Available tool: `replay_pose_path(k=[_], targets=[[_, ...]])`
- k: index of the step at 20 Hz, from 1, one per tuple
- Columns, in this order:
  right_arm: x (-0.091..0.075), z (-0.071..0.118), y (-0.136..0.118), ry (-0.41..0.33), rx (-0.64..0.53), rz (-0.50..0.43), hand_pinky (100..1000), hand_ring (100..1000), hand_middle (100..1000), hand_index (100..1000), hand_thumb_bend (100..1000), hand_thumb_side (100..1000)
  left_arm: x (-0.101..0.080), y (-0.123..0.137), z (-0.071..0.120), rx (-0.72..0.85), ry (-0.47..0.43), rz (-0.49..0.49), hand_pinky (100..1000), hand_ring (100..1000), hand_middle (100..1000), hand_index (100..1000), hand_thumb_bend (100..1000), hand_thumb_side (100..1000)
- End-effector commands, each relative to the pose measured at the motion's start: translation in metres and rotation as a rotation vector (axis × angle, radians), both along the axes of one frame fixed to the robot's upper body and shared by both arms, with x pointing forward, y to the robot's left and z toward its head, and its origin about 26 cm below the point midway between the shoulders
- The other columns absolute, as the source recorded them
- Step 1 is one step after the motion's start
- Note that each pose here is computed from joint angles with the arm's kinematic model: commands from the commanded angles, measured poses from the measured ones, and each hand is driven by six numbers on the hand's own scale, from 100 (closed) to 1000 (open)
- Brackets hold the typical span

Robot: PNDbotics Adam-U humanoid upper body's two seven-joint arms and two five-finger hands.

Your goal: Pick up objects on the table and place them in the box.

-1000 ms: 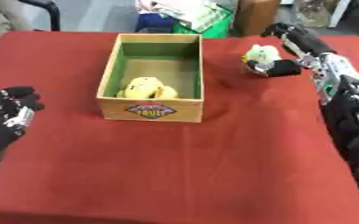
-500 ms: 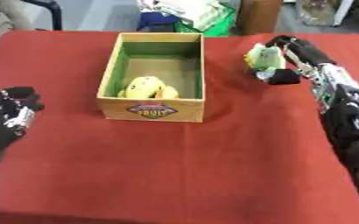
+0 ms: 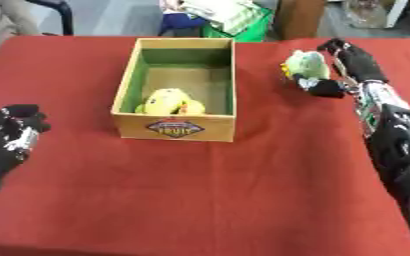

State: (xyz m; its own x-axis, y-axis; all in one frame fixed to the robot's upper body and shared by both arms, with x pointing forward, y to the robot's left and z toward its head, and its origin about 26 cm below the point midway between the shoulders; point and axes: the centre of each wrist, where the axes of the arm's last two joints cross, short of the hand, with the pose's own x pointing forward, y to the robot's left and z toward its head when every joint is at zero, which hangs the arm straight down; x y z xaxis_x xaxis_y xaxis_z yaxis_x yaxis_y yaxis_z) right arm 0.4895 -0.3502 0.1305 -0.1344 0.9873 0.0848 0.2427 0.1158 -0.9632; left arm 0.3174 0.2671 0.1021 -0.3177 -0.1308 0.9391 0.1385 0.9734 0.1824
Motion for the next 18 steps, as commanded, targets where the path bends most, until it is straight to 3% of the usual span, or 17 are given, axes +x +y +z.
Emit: replay_pose_path(k=[1,7,11,13,14,18], targets=[[0.0,0.014,-0.012,-0.051,-0.024,-0.045,686,876,853,871,404,674,0.001,0.0,0.011,0.022,-0.039,-0.012,797,626,604,720,167,225],[-0.001,0.006,-0.011,0.002,-0.064,-0.035,667,855,840,868,446,709,0.001,0.0,0.011,0.025,-0.04,-0.015,797,626,604,720,166,227],[-0.001,0.001,-0.007,0.064,-0.087,-0.005,582,789,782,817,427,718,0.001,-0.001,0.012,0.025,-0.041,-0.017,797,626,604,720,166,227],[-0.001,-0.001,-0.006,0.087,-0.094,0.007,510,734,718,763,373,700,0.001,-0.001,0.012,0.026,-0.041,-0.018,797,626,604,720,166,227],[-0.001,-0.001,-0.005,0.094,-0.095,0.012,451,683,638,707,297,666,0.001,-0.001,0.012,0.026,-0.041,-0.019,797,626,604,720,165,227],[-0.001,-0.001,-0.003,0.084,-0.091,0.013,324,576,493,554,114,552,0.001,-0.002,0.012,0.027,-0.042,-0.023,797,626,604,720,164,227]])
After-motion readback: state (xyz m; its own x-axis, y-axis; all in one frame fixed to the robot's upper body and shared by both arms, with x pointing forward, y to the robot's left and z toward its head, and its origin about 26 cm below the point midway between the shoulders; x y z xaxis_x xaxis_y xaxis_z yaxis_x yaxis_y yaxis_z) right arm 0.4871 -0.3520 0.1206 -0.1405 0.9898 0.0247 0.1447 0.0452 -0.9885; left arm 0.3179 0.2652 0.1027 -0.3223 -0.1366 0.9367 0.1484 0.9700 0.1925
